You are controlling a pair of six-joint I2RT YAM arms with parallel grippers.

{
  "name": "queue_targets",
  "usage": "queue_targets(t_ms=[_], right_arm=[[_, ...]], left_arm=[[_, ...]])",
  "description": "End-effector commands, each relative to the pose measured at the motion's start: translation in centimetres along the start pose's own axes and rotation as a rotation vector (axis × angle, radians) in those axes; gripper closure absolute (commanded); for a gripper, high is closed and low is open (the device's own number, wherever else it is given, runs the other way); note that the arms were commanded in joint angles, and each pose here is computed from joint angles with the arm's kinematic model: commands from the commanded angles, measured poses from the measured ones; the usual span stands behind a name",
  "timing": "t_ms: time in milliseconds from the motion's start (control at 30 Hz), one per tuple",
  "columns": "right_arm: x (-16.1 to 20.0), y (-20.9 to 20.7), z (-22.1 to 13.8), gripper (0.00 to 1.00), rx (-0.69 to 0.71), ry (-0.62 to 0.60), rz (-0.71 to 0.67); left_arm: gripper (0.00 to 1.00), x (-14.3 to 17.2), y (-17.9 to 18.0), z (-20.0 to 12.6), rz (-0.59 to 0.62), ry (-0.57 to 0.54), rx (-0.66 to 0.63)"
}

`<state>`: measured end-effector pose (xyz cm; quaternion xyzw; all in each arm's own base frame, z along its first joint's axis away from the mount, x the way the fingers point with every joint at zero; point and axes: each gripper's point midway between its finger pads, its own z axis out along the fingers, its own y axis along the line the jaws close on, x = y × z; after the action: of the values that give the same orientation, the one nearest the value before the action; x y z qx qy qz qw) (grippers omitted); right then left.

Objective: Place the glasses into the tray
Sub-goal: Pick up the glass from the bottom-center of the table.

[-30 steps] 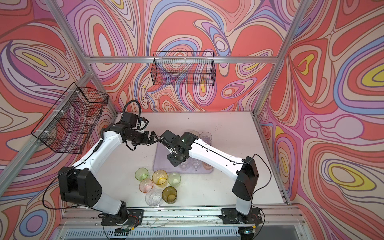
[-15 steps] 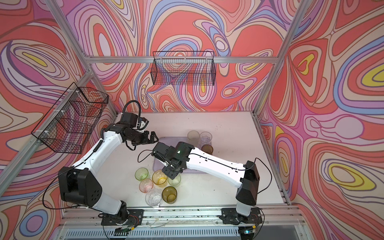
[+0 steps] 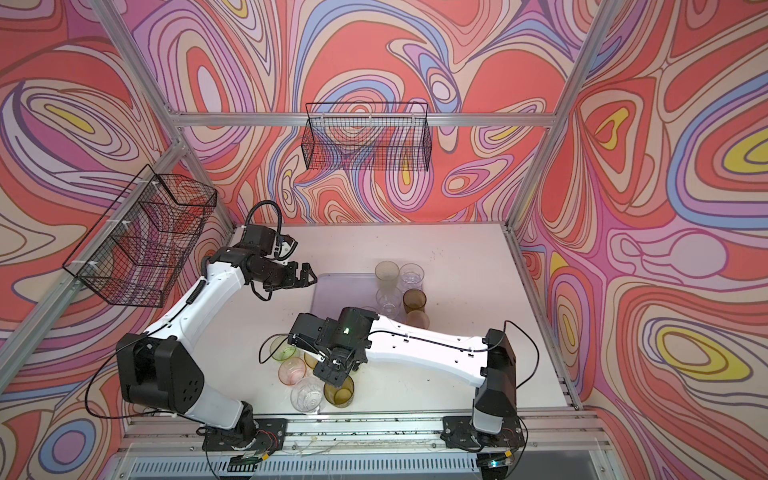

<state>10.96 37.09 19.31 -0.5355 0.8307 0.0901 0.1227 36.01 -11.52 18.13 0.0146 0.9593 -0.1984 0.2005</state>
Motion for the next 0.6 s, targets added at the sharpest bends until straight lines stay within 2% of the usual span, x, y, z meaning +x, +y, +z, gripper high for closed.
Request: queue_targets(t_ms=[0,567], right_arm=[[0.4,1.3,-0.6,0.60,-0.040,-0.007,-0.008],[2.0,5.0,2.8,0.58,-0.070,0.053,-0.058]], left_arm=[[0.00,-0.3,-0.3,-1.1,0.011,-0.016,-0.001],[0.00,-0.3,-0.1,-1.1,0.012,-0.019,-0.011]])
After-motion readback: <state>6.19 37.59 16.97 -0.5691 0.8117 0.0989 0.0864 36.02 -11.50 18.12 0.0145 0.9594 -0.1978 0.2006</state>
